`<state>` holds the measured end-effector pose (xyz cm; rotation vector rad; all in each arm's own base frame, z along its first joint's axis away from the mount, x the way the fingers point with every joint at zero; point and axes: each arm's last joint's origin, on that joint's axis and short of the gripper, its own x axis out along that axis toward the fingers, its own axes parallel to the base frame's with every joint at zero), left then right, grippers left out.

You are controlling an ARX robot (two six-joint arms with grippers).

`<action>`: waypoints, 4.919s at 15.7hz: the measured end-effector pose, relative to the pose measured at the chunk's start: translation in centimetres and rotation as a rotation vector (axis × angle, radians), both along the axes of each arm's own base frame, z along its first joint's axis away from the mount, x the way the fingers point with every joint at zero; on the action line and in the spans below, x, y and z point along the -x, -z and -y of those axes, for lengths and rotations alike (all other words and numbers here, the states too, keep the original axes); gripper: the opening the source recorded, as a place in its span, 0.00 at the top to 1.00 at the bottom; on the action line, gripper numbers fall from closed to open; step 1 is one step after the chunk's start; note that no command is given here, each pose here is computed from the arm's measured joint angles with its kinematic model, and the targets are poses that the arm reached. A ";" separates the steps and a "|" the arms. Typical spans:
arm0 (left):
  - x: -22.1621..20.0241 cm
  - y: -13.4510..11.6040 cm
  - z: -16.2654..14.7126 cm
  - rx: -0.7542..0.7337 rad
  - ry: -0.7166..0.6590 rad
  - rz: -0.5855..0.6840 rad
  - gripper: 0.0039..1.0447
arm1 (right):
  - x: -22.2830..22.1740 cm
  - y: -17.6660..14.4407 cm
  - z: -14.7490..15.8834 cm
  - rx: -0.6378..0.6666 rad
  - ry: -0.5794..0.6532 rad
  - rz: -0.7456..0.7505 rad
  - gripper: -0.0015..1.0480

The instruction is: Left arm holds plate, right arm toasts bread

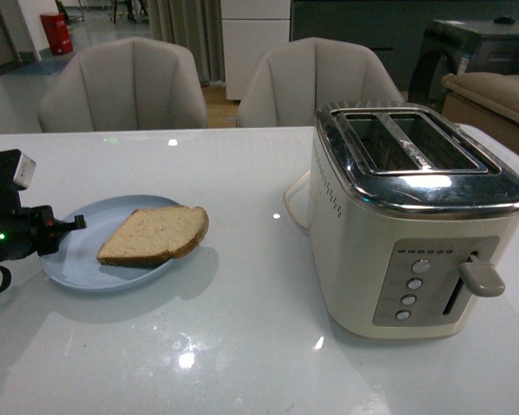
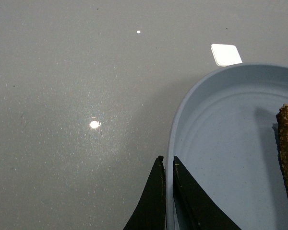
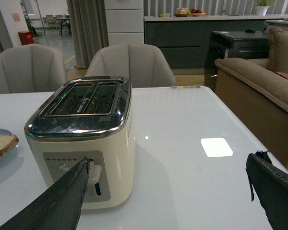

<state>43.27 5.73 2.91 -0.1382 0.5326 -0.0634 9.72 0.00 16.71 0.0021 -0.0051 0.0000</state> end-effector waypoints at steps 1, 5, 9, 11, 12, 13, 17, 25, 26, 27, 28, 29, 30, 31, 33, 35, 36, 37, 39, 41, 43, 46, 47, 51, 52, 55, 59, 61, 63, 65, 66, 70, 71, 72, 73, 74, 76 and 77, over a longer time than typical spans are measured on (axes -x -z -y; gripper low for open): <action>0.2 -0.1 0.0 0.014 -0.005 -0.010 0.97 | 0.0 0.0 0.0 0.000 0.000 0.000 0.06; 0.9 -0.7 -0.1 0.042 -0.020 -0.024 0.97 | 0.0 0.0 0.0 0.000 0.000 0.000 0.06; 1.7 -1.2 0.1 0.076 -0.018 -0.039 0.97 | 0.0 0.0 0.0 0.000 0.000 0.000 0.06; 2.8 -1.6 0.1 0.110 -0.029 -0.079 0.98 | 0.0 0.0 0.0 0.000 0.000 0.000 0.06; 3.6 -1.8 0.1 0.128 -0.043 -0.107 0.98 | 0.0 0.0 0.0 0.000 0.000 0.000 0.06; 4.3 -2.3 0.2 0.138 -0.049 -0.127 0.98 | 0.0 0.0 0.0 0.000 0.000 0.000 0.06; 8.0 -4.5 1.3 0.162 -0.048 -0.152 0.98 | 0.0 0.0 0.0 0.000 0.000 0.000 0.06; 12.4 -13.6 3.8 0.254 -0.092 -0.090 0.98 | 0.0 0.0 0.0 0.000 0.000 0.000 0.06; 13.0 -14.9 4.8 0.271 -0.077 -0.080 0.98 | 0.0 0.0 0.0 0.000 0.000 0.000 0.06; 13.4 -16.3 5.8 0.288 -0.068 -0.072 0.98 | 0.0 0.0 0.0 0.000 0.000 0.000 0.06; 13.6 -17.7 6.8 0.302 -0.053 -0.056 0.98 | 0.0 0.0 0.0 0.000 0.000 0.000 0.06; 13.6 -19.1 7.7 0.313 -0.041 -0.026 0.98 | 0.0 0.0 0.0 0.000 0.000 0.000 0.06; 13.5 -20.5 8.7 0.321 -0.028 -0.001 0.98 | 0.0 0.0 0.0 0.000 0.000 0.000 0.06; 13.3 -21.3 9.7 0.340 -0.010 -0.003 0.98 | 0.0 0.0 0.0 0.000 0.000 0.000 0.06; 13.1 -21.7 10.5 0.355 -0.002 -0.027 0.98 | 0.0 0.0 0.0 0.000 0.000 0.000 0.06; 12.9 -22.0 10.9 0.347 -0.007 -0.038 0.98 | 0.0 0.0 0.0 0.000 0.000 0.000 0.06; 12.8 -22.3 11.1 0.342 -0.004 -0.035 0.98 | 0.0 0.0 0.0 0.000 0.000 0.000 0.06; 12.7 -22.7 11.1 0.338 -0.008 -0.034 0.98 | 0.0 0.0 0.0 0.000 0.000 0.000 0.06; 12.4 -22.9 11.0 0.343 -0.004 -0.023 0.98 | 0.0 0.0 0.0 0.000 0.000 0.000 0.06; 12.0 -22.7 10.8 0.358 -0.009 -0.021 0.98 | 0.0 0.0 0.0 0.000 0.000 0.000 0.06; 12.0 -22.8 10.8 0.373 -0.005 -0.013 0.98 | 0.0 0.0 0.0 0.000 0.000 0.000 0.06; 12.0 -22.8 10.9 0.378 0.004 -0.013 0.98 | 0.0 0.0 0.0 0.000 0.000 0.000 0.06; 11.9 -22.9 10.8 0.379 0.004 -0.008 0.98 | 0.0 0.0 0.0 0.000 0.000 0.000 0.06; 11.9 -22.9 10.8 0.380 0.006 -0.007 0.98 | 0.0 0.0 0.0 0.000 0.000 0.000 0.06; 11.9 -22.9 10.8 0.380 0.006 -0.007 0.98 | 0.0 0.0 0.0 0.000 0.000 0.000 0.06; 11.9 -22.9 10.8 0.380 0.006 -0.007 0.98 | 0.0 0.0 0.0 0.000 0.000 0.000 0.06; 11.9 -22.9 10.8 0.380 0.006 -0.007 0.98 | 0.0 0.0 0.0 0.000 0.000 0.000 0.06; 11.9 -22.9 10.8 0.380 0.006 -0.007 0.98 | 0.0 0.0 0.0 0.000 0.000 0.000 0.06; 11.9 -22.9 10.8 0.380 0.006 -0.007 0.98 | 0.0 0.0 0.0 0.000 0.000 0.000 0.06; 11.9 -22.9 10.8 0.380 0.006 -0.007 0.98 | 0.0 0.0 0.0 0.000 0.000 0.000 0.06; 11.9 -22.9 10.8 0.380 0.006 -0.007 0.98 | 0.0 0.0 0.0 0.000 0.000 0.000 0.06; 11.9 -22.9 10.8 0.380 0.006 -0.007 0.98 | 0.0 0.0 0.0 0.000 0.000 0.000 0.06; 11.9 -22.9 10.8 0.380 0.006 -0.007 0.98 | 0.0 0.0 0.0 0.000 0.000 0.000 0.06; 11.9 -22.9 10.8 0.380 0.006 -0.007 0.98 | 0.0 0.0 0.0 0.000 0.000 0.000 0.06; 11.9 -22.9 10.8 0.380 0.006 -0.007 0.98 | 0.0 0.0 0.0 0.000 0.000 0.000 0.06; 11.9 -22.9 10.8 0.380 0.006 -0.007 0.98 | 0.0 0.2 0.0 -0.001 0.011 -0.033 0.06; 11.9 -22.9 10.8 0.380 0.006 -0.006 0.98 | -0.4 0.0 -0.2 0.028 0.097 -0.330 0.06; 11.9 -22.9 10.8 0.381 0.009 -0.008 0.98 | -0.6 -0.4 -0.1 0.027 0.103 -0.329 0.06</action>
